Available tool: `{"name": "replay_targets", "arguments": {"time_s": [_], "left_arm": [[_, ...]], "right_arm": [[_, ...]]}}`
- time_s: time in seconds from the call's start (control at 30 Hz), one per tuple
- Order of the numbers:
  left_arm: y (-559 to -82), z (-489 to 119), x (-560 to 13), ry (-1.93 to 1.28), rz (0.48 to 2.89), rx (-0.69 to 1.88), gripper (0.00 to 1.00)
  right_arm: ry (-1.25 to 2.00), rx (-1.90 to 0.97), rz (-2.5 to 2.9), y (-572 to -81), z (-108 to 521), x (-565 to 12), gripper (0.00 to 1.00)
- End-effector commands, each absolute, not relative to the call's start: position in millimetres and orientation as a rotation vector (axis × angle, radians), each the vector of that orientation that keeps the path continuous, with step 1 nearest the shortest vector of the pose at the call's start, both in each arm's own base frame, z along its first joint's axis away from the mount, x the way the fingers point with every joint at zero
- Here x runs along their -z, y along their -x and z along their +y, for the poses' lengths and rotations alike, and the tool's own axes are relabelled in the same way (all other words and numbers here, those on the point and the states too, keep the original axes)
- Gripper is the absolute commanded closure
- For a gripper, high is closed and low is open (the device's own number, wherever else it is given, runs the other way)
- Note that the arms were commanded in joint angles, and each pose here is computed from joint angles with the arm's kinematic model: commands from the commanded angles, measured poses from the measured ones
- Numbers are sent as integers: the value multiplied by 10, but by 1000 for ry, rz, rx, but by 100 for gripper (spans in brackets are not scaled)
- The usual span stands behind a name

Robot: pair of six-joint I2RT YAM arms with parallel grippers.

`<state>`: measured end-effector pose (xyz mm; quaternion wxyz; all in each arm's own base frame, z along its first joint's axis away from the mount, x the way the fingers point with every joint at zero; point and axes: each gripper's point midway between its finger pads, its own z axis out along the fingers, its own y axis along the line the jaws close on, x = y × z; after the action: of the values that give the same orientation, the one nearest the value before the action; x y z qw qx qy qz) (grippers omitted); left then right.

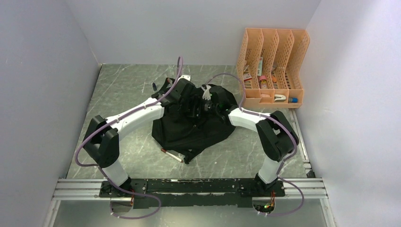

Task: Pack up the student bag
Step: Place the stationery in the student bag.

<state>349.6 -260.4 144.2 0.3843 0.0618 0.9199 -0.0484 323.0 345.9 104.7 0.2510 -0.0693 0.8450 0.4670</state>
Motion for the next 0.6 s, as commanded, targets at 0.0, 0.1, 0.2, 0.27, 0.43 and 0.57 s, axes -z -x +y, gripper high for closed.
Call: {"name": "replay_targets", "arguments": {"time_s": [0.0,0.1,0.2,0.27,0.43,0.57], "left_arm": [[-3490,-2604,-1615,-143,2303,193,95],[-3486,-2638,-1617,-156,2301,217,95],[-3490,-2667,-1614,-171,2301,228,95],[-3495,-2680,-1608,-177,2302,230,95],[-3508,-2697,-1619,-186,2301,239,95],[-3505,-2723,-1645,-194,2298,255,95]], "right_arm": [[219,-1045,2284,-3335,3155,-1211,43],[217,-936,2269,-3370,2953,-1312,41],[196,-811,2258,-3385,2723,-1415,40],[165,-706,2220,-3419,2531,-1523,40],[-35,-313,2142,-3557,1737,-1747,39],[-223,-51,2168,-3534,1054,-1666,35]]}}
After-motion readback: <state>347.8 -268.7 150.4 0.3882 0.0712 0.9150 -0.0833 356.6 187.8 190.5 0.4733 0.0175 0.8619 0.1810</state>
